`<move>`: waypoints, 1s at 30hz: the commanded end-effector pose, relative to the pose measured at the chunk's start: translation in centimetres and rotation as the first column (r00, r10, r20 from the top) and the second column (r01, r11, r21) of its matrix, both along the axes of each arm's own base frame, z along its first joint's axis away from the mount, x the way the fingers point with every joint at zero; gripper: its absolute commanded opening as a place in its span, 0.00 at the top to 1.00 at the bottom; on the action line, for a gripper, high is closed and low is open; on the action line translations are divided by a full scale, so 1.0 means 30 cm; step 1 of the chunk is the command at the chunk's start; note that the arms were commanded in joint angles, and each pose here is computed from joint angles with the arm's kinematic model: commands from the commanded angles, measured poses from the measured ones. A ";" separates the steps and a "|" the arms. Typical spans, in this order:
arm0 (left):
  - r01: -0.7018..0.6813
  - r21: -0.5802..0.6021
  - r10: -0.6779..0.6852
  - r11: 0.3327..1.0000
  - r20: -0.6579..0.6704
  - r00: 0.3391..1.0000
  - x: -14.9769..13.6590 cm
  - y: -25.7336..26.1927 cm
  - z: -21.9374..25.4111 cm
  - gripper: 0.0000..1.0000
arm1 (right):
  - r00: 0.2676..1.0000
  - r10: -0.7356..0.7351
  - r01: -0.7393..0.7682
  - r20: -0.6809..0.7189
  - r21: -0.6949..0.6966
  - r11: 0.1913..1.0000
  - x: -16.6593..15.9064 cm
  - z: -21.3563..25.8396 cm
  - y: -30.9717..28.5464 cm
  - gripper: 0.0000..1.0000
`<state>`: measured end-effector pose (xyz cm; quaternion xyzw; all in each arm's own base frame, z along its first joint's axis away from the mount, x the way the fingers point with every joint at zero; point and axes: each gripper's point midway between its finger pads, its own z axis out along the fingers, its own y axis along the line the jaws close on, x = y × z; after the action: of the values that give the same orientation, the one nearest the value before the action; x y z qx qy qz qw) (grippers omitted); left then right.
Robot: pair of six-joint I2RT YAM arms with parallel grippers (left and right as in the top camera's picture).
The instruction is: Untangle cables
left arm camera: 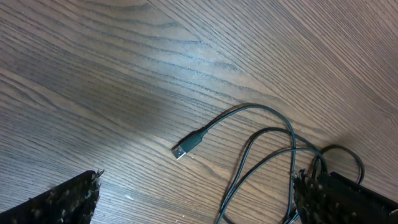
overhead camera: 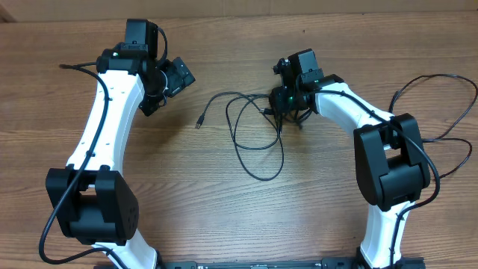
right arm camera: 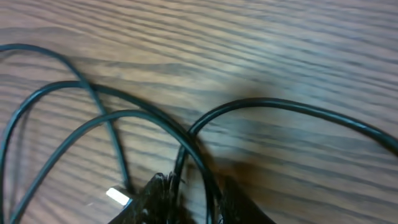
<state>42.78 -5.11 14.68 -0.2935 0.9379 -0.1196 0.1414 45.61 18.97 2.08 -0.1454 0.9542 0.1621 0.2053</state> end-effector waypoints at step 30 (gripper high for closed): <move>0.022 0.002 -0.022 1.000 0.001 1.000 -0.003 -0.011 0.000 0.00 | 0.994 0.099 -0.093 0.048 -0.103 0.990 -0.002 -0.003 -0.034 0.61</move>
<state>42.77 -5.11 14.68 -0.2935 0.9379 -0.1195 0.1412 45.58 18.69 1.94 -0.2047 0.9448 0.1410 0.2133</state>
